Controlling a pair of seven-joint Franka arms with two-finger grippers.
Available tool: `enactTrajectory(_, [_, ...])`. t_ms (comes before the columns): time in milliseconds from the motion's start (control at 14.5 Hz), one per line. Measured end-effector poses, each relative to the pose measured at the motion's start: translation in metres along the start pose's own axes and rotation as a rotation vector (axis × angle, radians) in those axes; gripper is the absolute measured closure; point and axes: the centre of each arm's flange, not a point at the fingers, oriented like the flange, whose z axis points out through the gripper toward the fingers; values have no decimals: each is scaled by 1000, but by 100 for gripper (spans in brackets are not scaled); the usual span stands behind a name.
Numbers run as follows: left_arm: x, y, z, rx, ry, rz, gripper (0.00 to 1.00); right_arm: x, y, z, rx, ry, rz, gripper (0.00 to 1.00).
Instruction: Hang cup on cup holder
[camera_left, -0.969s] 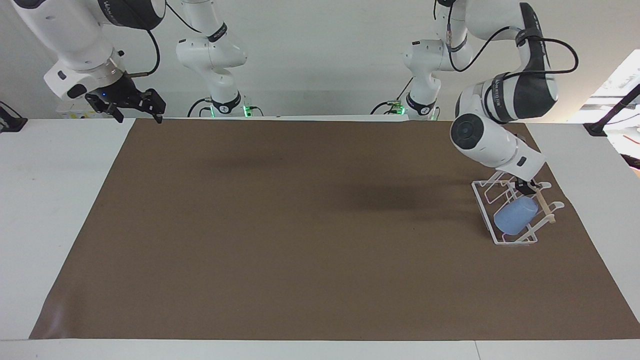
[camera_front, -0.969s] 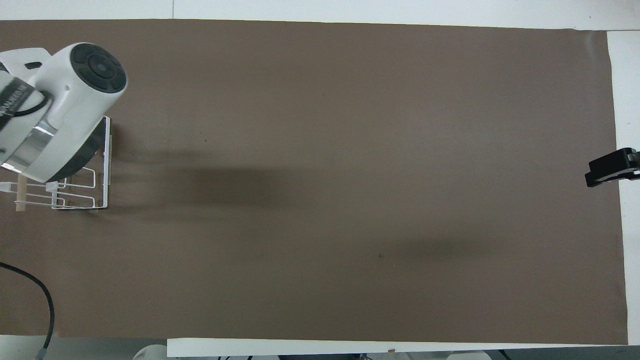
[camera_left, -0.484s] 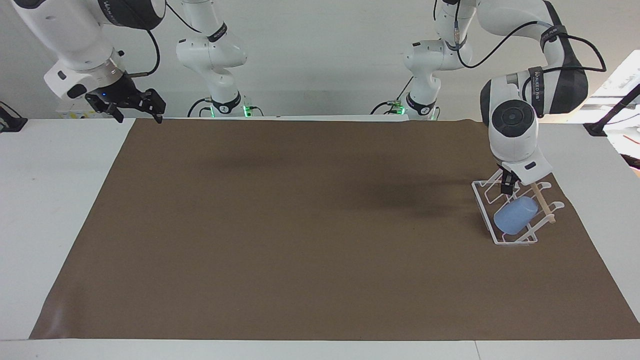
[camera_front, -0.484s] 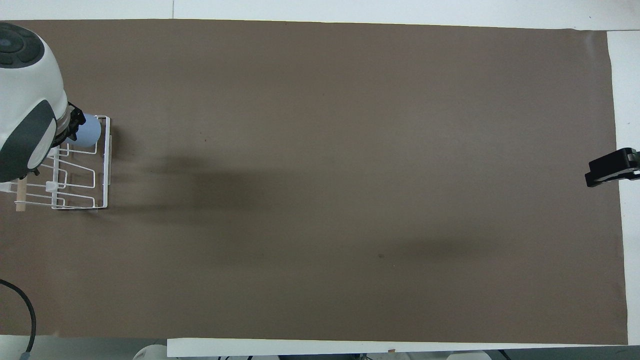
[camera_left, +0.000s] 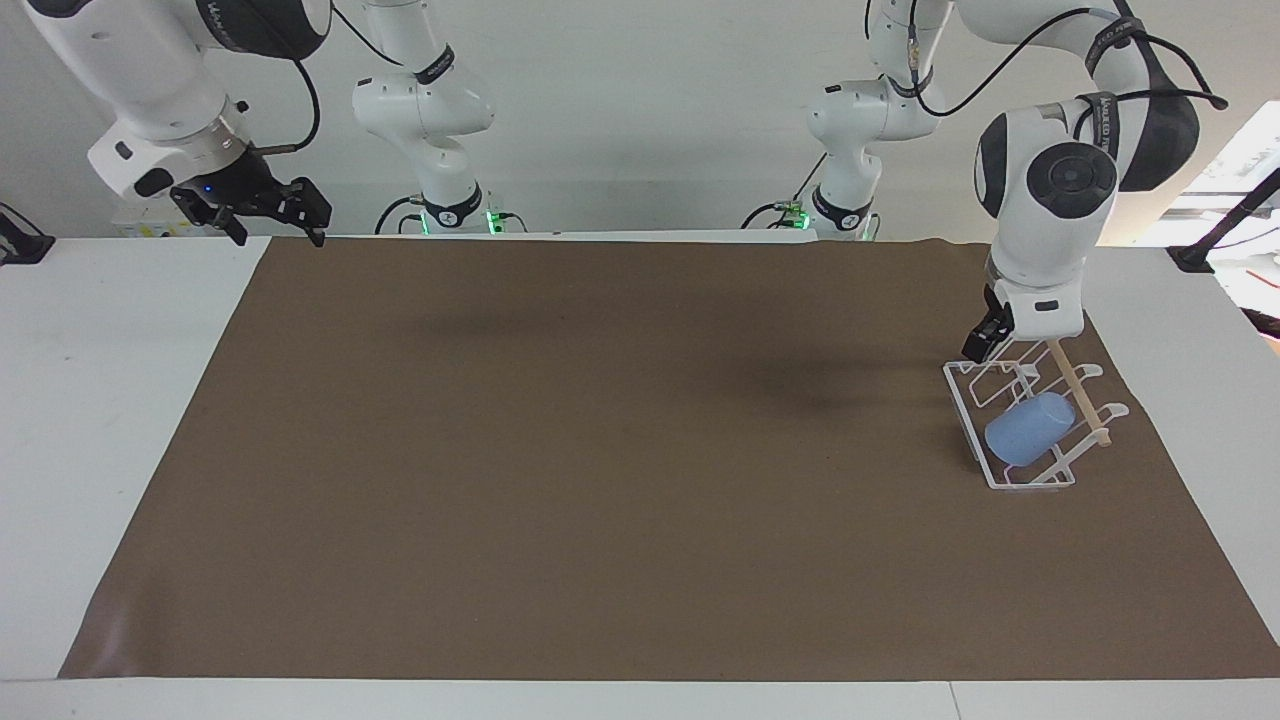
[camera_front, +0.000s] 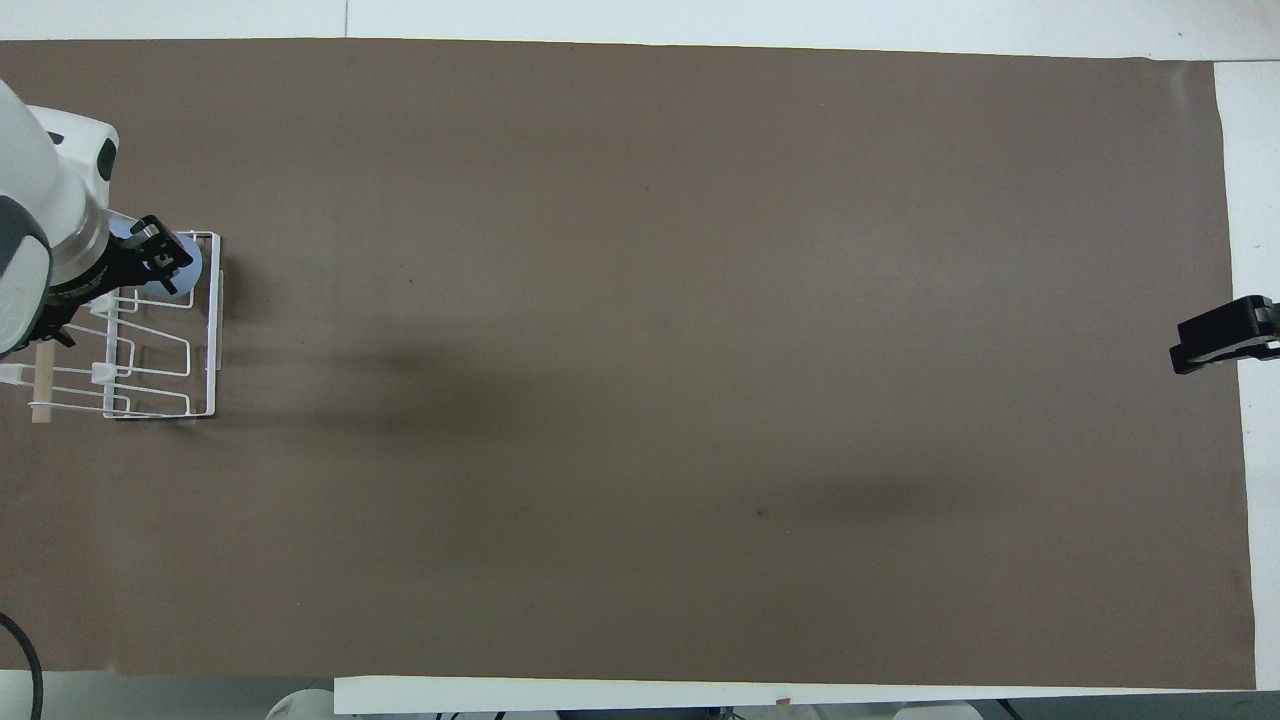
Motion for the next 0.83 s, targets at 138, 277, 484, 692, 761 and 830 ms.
enactTrajectory(138, [0, -25, -19, -83, -10, 129, 0, 0, 0, 0, 0, 0, 0, 0])
enactTrajectory(277, [-6, -47, -42, -141, 5, 256, 0, 0, 0, 0, 0, 0, 0, 0])
enactTrajectory(484, [-17, -60, -78, -235, 18, 409, 0, 0, 0, 0, 0, 0, 0, 0])
enactTrajectory(692, [-17, -59, -90, -281, 24, 544, 0, 0, 0, 0, 0, 0, 0, 0])
enactTrajectory(761, [-16, -56, -89, -290, 21, 560, 0, 0, 0, 0, 0, 0, 0, 0])
enactTrajectory(830, [-16, -52, -88, -297, 19, 570, 0, 0, 0, 0, 0, 0, 0, 0])
